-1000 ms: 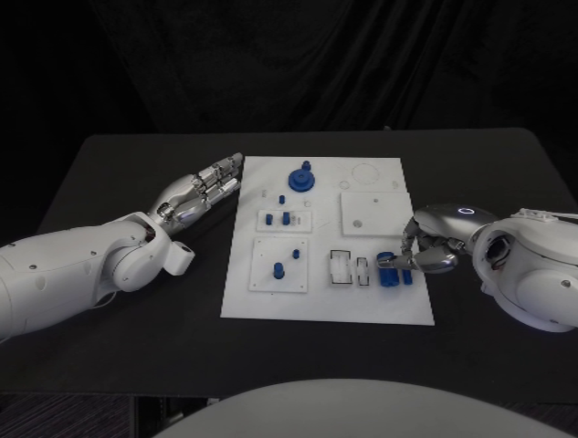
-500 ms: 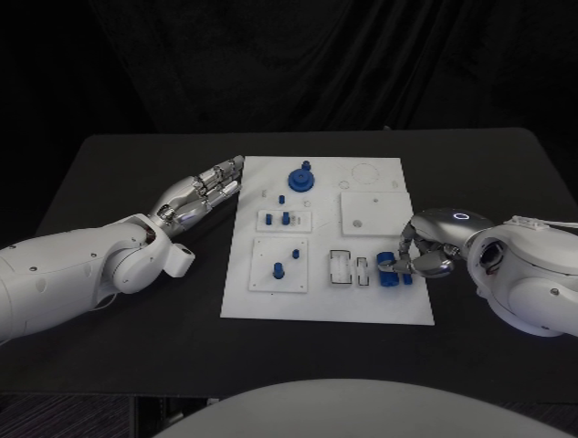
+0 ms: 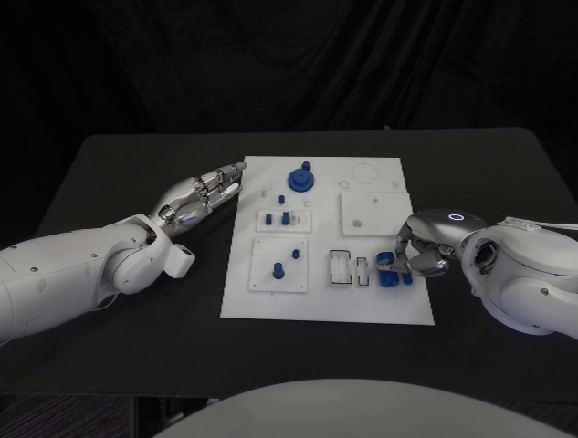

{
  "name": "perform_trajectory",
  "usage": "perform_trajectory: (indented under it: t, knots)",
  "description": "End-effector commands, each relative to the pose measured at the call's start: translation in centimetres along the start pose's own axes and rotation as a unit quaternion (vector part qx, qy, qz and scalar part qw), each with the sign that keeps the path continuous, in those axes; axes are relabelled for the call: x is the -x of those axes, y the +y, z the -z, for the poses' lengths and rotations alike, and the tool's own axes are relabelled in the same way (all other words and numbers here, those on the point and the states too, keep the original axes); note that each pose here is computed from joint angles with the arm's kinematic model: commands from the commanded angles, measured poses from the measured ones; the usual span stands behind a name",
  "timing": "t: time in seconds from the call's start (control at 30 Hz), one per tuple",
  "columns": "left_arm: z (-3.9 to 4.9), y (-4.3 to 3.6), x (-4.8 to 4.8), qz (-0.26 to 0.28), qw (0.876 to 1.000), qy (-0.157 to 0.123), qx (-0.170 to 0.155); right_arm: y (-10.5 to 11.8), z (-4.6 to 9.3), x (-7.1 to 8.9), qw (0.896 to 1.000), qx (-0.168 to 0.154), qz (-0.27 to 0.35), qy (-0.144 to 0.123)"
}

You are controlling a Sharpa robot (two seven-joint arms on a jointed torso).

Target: Assemble the parts on the task board

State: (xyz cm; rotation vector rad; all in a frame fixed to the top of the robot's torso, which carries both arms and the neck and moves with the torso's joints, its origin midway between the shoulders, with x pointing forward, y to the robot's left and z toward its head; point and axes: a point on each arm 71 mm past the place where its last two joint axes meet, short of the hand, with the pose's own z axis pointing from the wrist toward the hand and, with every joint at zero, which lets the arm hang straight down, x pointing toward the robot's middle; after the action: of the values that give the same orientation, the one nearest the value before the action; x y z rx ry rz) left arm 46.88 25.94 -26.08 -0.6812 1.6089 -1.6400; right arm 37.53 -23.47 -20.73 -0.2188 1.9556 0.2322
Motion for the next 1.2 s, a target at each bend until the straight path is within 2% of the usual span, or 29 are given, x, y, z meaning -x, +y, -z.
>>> perform_trajectory:
  t: [0.03, 0.83, 1.2]
  knots:
    - [-0.01, -0.12, -0.24, 0.007, 1.000, 0.008, -0.014, -0.1, -0.1, -0.1, 1.000, -0.010, 0.001, -0.004]
    - [0.07, 0.00, -0.30, 0.009, 1.000, 0.009, -0.012, 0.2, -1.1, -1.1, 1.000, -0.012, 0.012, 0.016]
    - [0.06, 0.08, -0.35, 0.010, 1.000, 0.011, -0.010, 0.2, -1.6, -1.6, 0.999, -0.019, 0.024, 0.034]
